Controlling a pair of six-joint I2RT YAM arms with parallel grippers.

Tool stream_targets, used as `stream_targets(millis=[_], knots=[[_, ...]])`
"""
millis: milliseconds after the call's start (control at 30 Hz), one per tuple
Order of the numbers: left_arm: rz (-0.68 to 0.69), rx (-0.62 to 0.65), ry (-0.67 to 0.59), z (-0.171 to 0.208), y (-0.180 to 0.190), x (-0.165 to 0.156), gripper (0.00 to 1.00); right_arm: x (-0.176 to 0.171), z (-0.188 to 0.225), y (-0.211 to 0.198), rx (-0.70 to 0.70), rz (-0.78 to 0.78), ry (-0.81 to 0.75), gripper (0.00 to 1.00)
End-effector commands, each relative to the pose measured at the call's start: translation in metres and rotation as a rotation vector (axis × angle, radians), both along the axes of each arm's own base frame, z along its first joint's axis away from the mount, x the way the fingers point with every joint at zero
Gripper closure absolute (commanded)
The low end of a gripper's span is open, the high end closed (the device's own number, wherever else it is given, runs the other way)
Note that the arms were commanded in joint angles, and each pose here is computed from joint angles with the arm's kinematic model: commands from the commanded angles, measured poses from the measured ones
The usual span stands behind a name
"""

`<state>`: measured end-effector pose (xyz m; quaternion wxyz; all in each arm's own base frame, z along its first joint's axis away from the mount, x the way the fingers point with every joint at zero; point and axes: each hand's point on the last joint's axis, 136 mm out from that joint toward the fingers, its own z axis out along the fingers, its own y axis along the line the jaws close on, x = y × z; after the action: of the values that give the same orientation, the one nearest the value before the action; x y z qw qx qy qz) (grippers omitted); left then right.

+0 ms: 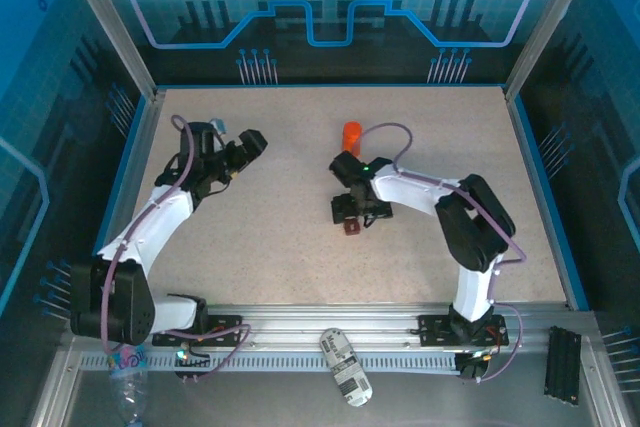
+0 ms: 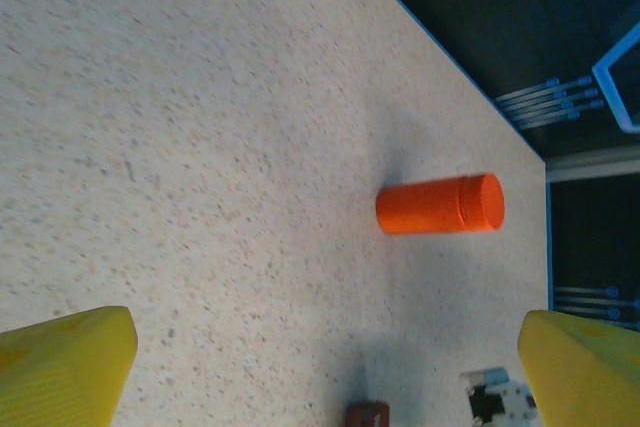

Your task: Sort the pills into containers

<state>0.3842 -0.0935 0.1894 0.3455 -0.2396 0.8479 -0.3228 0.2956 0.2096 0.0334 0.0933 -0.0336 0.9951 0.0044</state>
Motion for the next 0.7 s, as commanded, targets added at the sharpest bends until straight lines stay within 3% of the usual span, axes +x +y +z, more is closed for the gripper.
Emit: stream_targets(millis=[0, 233, 400, 667], knots=[[-0.036, 0.038, 0.023, -0.010, -0.014, -0.003, 0.01, 0.000, 0.008, -0.021, 0.034, -0.059, -0.032, 0.01], [-0.172, 0.123, 0.064, -0.025, -0.050, -0.017, 0.01, -0.019, 0.031, -0.016, 0.197, 0.031, -0.054, 0.00], [-0.240, 0.154, 0.103, -0.038, -0.063, -0.036, 0.01, -0.019, 0.031, -0.013, 0.215, 0.065, -0.052, 0.00], [-0.220, 0.152, 0.109, -0.043, -0.059, -0.052, 0.01, -0.001, 0.017, -0.002, 0.198, 0.063, -0.002, 0.00]])
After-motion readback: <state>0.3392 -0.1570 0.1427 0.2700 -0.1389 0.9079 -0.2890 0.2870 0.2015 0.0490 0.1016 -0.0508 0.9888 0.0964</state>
